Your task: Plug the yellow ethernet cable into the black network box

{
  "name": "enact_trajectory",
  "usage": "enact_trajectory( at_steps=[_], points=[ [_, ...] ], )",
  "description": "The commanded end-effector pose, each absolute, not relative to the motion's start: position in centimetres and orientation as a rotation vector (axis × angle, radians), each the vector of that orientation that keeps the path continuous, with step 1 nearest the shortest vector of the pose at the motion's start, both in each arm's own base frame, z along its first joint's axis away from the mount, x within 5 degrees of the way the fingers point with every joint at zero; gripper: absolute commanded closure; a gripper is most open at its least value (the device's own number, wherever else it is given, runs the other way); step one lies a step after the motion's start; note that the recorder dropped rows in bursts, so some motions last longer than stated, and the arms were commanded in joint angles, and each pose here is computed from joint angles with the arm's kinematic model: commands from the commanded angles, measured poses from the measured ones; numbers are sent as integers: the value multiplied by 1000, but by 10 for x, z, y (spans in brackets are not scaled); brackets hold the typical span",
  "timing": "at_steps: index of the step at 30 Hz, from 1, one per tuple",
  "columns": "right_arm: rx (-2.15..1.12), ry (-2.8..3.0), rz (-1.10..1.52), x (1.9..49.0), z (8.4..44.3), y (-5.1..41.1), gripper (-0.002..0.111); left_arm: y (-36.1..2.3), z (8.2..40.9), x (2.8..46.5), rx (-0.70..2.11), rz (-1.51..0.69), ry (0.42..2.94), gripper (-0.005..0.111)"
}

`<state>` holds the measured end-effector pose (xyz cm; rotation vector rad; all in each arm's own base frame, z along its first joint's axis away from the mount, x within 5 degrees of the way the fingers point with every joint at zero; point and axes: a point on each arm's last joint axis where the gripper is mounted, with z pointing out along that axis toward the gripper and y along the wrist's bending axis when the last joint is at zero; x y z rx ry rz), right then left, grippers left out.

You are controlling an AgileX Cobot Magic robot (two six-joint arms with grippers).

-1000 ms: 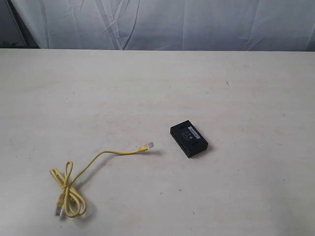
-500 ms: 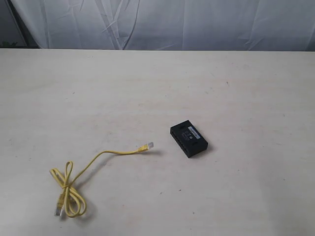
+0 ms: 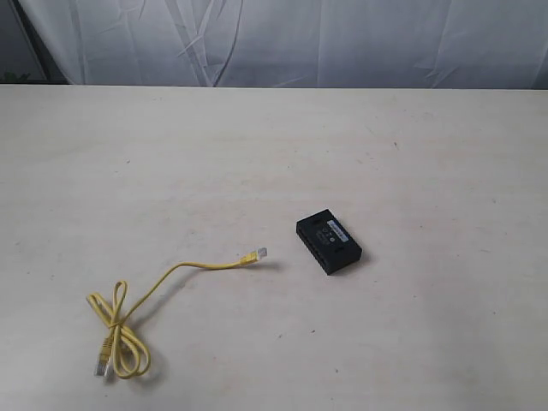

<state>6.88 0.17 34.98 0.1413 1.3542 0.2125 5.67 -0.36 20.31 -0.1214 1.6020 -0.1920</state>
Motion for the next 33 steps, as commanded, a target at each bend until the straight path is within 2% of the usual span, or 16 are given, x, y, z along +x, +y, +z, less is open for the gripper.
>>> enact_trajectory(
  at_steps=[1,8,16,25,28,33],
  points=[
    [88,1506,128,94,361,2,109,-4,201,56,-178,-258,1610,106],
    [-82,1880,-9,146,366,4,109,-5,201,56,-191,-274,1611,106],
    [-532,2186,-3,203,353,19,109,-5,202,56,-191,-273,1604,106],
    [-1001,2254,168,258,303,39,109,-5,204,56,-243,-330,1578,106],
    [-1229,2223,177,271,280,53,109,-4,208,56,-319,-405,1521,106],
    [-1428,2182,174,292,245,71,109,-2,211,56,-375,-452,1473,106]
  ],
)
